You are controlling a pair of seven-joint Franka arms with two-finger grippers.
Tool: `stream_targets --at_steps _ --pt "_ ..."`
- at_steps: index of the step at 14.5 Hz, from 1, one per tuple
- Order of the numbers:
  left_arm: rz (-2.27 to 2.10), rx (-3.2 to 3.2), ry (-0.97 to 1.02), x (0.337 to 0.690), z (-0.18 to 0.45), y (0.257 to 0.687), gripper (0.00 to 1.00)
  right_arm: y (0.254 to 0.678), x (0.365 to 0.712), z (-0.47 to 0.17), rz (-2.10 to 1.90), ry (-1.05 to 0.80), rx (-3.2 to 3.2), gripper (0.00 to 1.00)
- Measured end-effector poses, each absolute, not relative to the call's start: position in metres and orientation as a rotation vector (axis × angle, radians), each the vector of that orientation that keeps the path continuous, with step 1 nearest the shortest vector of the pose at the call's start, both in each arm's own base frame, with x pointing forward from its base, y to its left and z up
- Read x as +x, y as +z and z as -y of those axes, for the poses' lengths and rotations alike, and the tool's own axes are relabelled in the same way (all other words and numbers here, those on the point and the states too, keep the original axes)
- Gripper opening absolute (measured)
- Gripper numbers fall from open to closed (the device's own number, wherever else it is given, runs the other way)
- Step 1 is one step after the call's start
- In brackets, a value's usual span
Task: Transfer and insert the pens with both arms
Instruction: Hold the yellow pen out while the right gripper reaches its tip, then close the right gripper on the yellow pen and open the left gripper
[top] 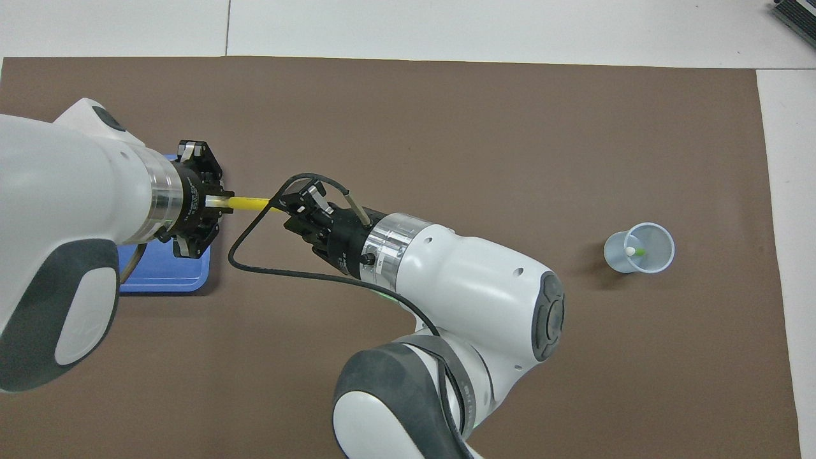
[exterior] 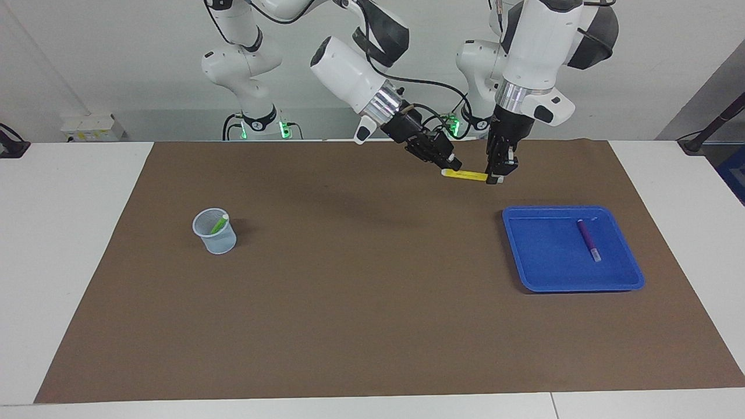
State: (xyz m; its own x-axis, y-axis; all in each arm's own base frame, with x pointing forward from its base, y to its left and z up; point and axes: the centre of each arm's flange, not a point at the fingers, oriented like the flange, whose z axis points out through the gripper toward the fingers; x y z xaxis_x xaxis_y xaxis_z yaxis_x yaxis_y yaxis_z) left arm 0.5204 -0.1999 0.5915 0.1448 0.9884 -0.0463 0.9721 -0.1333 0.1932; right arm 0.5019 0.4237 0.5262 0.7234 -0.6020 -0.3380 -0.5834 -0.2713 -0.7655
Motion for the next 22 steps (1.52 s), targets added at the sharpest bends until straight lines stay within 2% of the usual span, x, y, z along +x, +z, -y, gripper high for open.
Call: stream_targets --at_steps 7,8,10,12,21,22 --pt "-1.941 2.237 0.136 0.519 0.1999 0.593 0.17 0.5249 0.506 -0.4197 -0.918 -0.029 -1.947 0.4" --pt "-1.942 2.237 0.136 0.5187 0.1997 0.5934 0.17 0.5248 0.506 -0.4197 -0.918 -0.029 -1.947 0.33" --pt "-1.943 2.235 0.137 0.5185 0.1995 0.594 0.17 0.5247 0.5061 -0.4197 -0.919 -0.029 -1.947 0.3" --pt "-1.956 2.226 0.139 0.5187 0.1986 0.5938 0.17 0.5256 0.5063 -0.4197 -0.918 -0.031 -1.945 0.21" --pt "-1.963 2.218 0.139 0.5185 0.1989 0.5939 0.17 0.5264 0.5069 -0.4193 -0.919 -0.032 -1.943 0.21" --pt "-1.96 2.225 0.137 0.5179 0.1996 0.5933 0.2 0.5272 0.5074 -0.4189 -0.919 -0.034 -1.94 0.21"
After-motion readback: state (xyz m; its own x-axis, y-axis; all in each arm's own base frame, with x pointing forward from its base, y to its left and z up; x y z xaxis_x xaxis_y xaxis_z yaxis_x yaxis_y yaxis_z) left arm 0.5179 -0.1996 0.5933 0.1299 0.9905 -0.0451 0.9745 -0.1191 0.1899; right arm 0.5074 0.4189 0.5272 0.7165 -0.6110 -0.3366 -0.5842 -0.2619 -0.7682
